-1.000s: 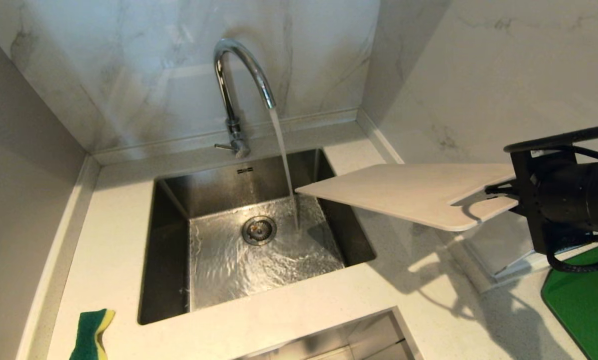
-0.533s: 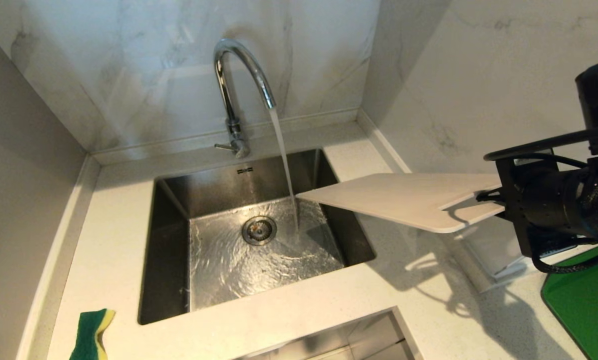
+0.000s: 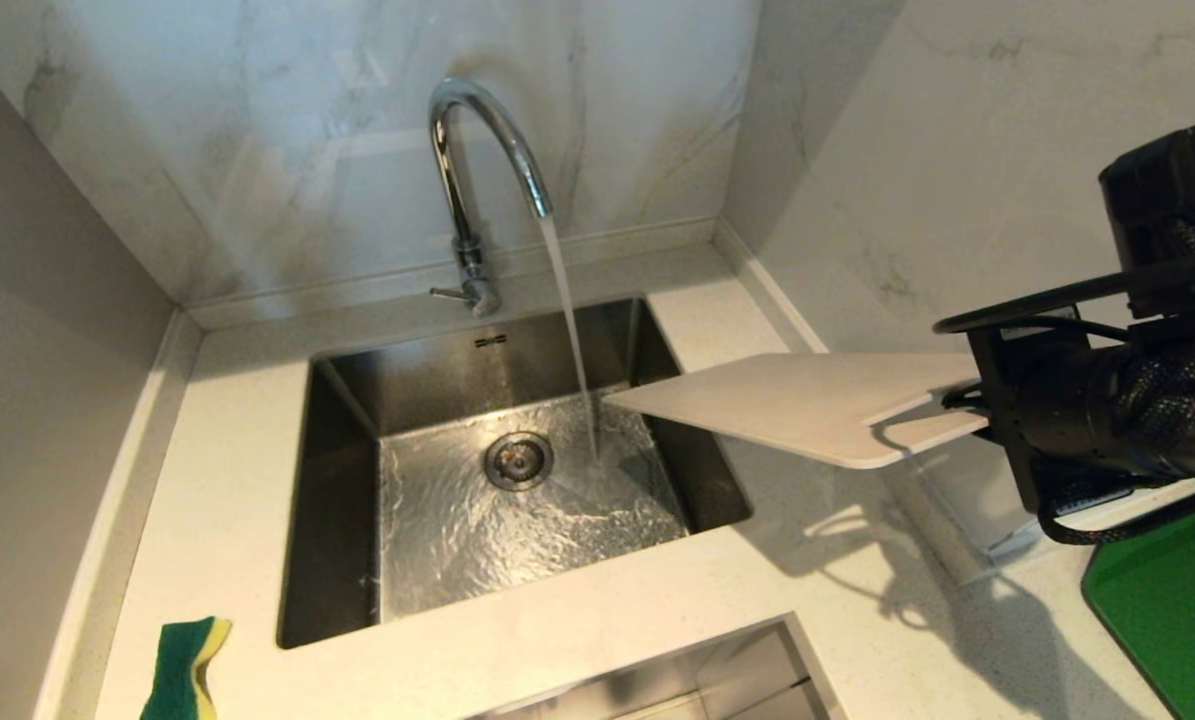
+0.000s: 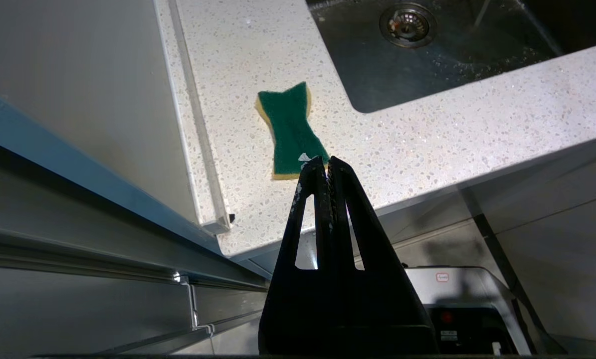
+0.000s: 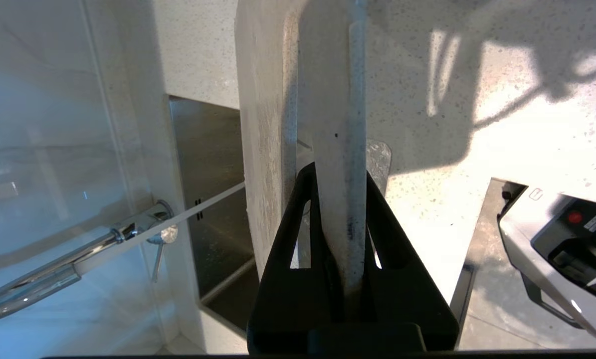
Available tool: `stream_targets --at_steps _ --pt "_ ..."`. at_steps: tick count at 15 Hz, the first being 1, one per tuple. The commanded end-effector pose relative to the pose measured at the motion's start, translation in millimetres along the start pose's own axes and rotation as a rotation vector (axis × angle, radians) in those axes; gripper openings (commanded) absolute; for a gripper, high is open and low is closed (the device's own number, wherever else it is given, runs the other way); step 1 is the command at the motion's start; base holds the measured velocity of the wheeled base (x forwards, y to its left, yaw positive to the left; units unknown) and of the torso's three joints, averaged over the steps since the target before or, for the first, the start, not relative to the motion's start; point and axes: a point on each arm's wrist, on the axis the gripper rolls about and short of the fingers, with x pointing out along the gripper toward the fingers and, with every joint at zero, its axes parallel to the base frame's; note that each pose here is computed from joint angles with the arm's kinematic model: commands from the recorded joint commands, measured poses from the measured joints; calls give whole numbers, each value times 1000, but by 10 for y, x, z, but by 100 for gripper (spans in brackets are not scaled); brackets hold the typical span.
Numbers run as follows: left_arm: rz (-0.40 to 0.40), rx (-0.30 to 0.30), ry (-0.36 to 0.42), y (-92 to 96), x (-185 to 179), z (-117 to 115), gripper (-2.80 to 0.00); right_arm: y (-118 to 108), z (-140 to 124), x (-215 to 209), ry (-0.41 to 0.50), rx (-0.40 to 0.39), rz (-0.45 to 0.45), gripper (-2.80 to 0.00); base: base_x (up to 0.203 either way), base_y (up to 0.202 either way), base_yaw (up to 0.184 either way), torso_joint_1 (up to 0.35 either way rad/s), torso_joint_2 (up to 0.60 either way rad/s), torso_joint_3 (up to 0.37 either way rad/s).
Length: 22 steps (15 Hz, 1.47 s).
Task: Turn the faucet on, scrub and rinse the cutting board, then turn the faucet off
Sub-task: Put down the cutting board
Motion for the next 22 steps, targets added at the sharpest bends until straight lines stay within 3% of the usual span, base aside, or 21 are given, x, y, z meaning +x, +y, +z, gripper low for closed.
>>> stream_targets --at_steps 1,13,22 --pt "1 0 1 0 0 -1 -280 -53 -14 33 -3 0 -26 -280 0 0 0 0 0 0" --pt "1 0 1 0 0 -1 -280 -412 15 240 -58 1 -148 -280 0 0 0 0 0 0" --pt "0 0 1 0 0 -1 -280 -454 21 286 -119 21 -177 -280 0 0 0 0 0 0"
